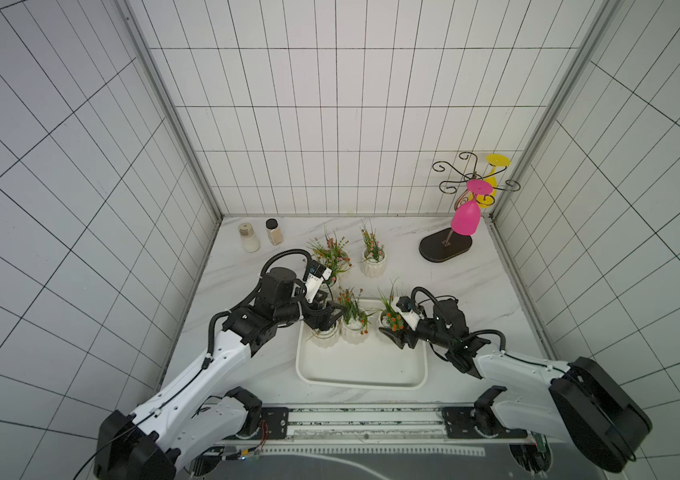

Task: Put the potted gypsophila into the storage box
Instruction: Place the baby's breath potted plant at the storage box.

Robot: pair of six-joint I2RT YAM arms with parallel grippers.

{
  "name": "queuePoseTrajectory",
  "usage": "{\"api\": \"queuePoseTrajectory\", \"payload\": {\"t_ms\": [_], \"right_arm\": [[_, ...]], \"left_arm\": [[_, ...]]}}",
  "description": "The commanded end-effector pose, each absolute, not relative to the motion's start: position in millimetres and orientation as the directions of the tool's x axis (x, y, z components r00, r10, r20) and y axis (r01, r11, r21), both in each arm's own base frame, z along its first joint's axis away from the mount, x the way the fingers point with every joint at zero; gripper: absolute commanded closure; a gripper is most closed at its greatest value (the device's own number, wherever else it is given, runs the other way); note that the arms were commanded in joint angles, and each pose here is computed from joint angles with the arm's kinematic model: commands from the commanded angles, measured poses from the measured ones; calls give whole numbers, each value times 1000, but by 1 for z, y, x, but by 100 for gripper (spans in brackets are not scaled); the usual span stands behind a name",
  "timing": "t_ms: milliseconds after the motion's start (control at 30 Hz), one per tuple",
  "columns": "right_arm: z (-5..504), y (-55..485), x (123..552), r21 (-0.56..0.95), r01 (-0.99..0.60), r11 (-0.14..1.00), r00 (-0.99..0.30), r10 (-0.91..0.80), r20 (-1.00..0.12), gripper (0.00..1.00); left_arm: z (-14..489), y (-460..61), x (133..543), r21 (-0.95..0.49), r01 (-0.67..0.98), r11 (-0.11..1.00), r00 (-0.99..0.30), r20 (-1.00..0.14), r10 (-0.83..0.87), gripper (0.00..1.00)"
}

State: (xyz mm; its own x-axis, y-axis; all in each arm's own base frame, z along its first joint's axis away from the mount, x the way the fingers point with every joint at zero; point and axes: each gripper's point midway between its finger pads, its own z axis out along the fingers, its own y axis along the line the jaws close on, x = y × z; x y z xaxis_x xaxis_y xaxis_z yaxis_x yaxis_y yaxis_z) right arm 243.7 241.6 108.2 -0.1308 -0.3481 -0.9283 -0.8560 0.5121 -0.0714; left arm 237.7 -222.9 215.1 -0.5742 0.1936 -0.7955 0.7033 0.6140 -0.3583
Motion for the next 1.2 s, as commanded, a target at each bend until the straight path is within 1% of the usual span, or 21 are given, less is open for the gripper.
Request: {"api": "queuePoseTrajectory", "payload": {"t_ms": [0,567,600,633,733,800,867,1067,1167], "right_arm": [[126,250,243,-144,-866,479,-8,-302,-953,34],[112,260,249,-112,-880,462,-26,-282,-959,34],[112,260,250,-114,-879,463,-25,-283,-959,32],[111,259,250,-114,-877,467,-28,-285,-958,29],[109,257,251,-115,-869,481,-32,-287,-957,16],[109,255,251,-116,-864,490,-35,-288,-957,10],[111,253,251,-116,-860,497,-34,-283,-958,1],[126,245,243,-96,-847,523,-44,-249,-968,1],[141,235,236,-78,-830,552,-44,-205,-978,1]], "left_arm": [[222,-225,240,-335,720,608,-547,-813,199,17],[220,-223,243,-325,712,623,-549,-810,206,16],[220,-223,243,-325,713,621,-549,-810,206,16],[220,-223,243,-325,713,621,-550,-809,207,16],[220,-224,244,-323,715,620,-547,-810,208,16],[220,-223,244,-323,714,621,-548,-810,210,16],[220,-223,244,-323,713,622,-548,-810,208,16],[220,-222,244,-321,709,628,-550,-809,208,16],[221,-222,245,-322,708,629,-549,-810,204,16]]}}
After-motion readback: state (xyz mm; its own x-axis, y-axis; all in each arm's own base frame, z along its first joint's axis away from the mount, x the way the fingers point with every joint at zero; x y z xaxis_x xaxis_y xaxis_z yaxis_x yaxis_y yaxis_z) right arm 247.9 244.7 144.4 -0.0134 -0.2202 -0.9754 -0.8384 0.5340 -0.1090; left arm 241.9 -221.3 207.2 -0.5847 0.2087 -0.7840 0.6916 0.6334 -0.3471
